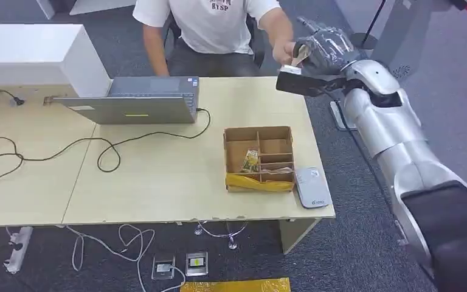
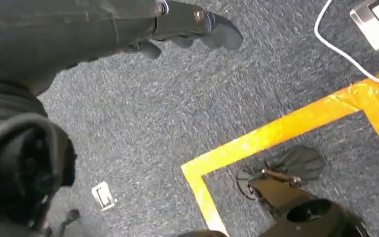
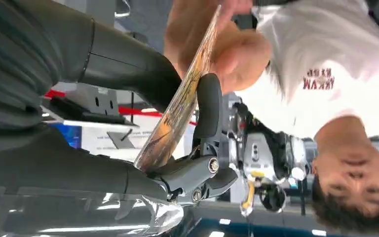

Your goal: Pass the card to the sensor for recognition and then transmit it.

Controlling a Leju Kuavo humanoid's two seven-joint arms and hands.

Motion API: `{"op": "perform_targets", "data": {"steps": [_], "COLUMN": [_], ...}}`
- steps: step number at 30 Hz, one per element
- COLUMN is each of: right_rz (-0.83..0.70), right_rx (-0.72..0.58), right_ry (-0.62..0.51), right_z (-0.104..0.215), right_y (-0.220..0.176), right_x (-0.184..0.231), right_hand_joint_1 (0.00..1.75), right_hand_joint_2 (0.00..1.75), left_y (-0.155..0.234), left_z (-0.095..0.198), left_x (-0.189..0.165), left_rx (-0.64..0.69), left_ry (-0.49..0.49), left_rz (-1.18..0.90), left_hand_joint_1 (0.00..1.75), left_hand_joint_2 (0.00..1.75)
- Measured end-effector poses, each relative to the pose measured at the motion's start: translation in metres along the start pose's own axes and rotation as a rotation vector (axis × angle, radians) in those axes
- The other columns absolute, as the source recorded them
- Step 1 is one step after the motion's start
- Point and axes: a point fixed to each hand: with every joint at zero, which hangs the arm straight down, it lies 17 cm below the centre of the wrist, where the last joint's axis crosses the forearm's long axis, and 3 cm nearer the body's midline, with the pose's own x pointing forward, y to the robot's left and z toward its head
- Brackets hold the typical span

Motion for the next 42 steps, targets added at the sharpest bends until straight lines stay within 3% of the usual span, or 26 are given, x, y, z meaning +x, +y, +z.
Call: {"op": "perform_targets", "data": {"steps": [6, 10, 11, 12, 13, 14, 28, 36, 42], "right_rz": [-0.015, -0.014, -0.015, -0.016, -0.017, -0.017, 0.02, -0.076, -0.389], "right_rx": [0.076, 0.111, 0.117, 0.123, 0.127, 0.132, 0.077, 0.003, 0.064], "right_ry": [0.013, 0.031, 0.035, 0.039, 0.039, 0.041, 0.058, 0.095, 0.054], "right_z": [-0.005, -0.002, -0.001, 0.001, 0.001, 0.002, 0.004, 0.01, 0.02], "right_y": [0.035, 0.05, 0.053, 0.055, 0.057, 0.059, 0.059, 0.039, 0.043], "right_x": [0.012, 0.008, 0.007, 0.005, 0.004, 0.004, -0.004, -0.026, -0.02], "right_hand_joint_1": [1.75, 1.52, 0.87, 0.12, 0.12, 0.0, 0.0, 0.0, 0.0], "right_hand_joint_2": [1.75, 1.75, 1.75, 1.75, 1.75, 1.75, 1.75, 1.75, 1.75], "left_y": [-0.006, -0.005, -0.005, -0.004, -0.004, -0.003, 0.0, 0.002, 0.003], "left_z": [0.001, 0.001, 0.001, 0.001, 0.001, 0.001, 0.001, 0.001, 0.0], "left_x": [0.0, -0.002, -0.002, -0.003, -0.004, -0.004, -0.003, -0.005, -0.006], "left_rx": [-0.031, -0.036, -0.036, -0.036, -0.036, -0.035, -0.03, -0.019, 0.005], "left_ry": [-0.006, -0.008, -0.008, -0.007, -0.007, -0.006, -0.025, -0.026, -0.008], "left_rz": [-0.004, -0.012, -0.012, -0.013, -0.014, -0.015, -0.023, -0.034, -0.033], "left_hand_joint_1": [0.0, 0.0, 0.0, 0.0, 0.0, 0.0, 0.0, 0.0, 0.0], "left_hand_joint_2": [0.0, 0.0, 0.0, 0.0, 0.0, 0.0, 0.0, 0.0, 0.0]}}
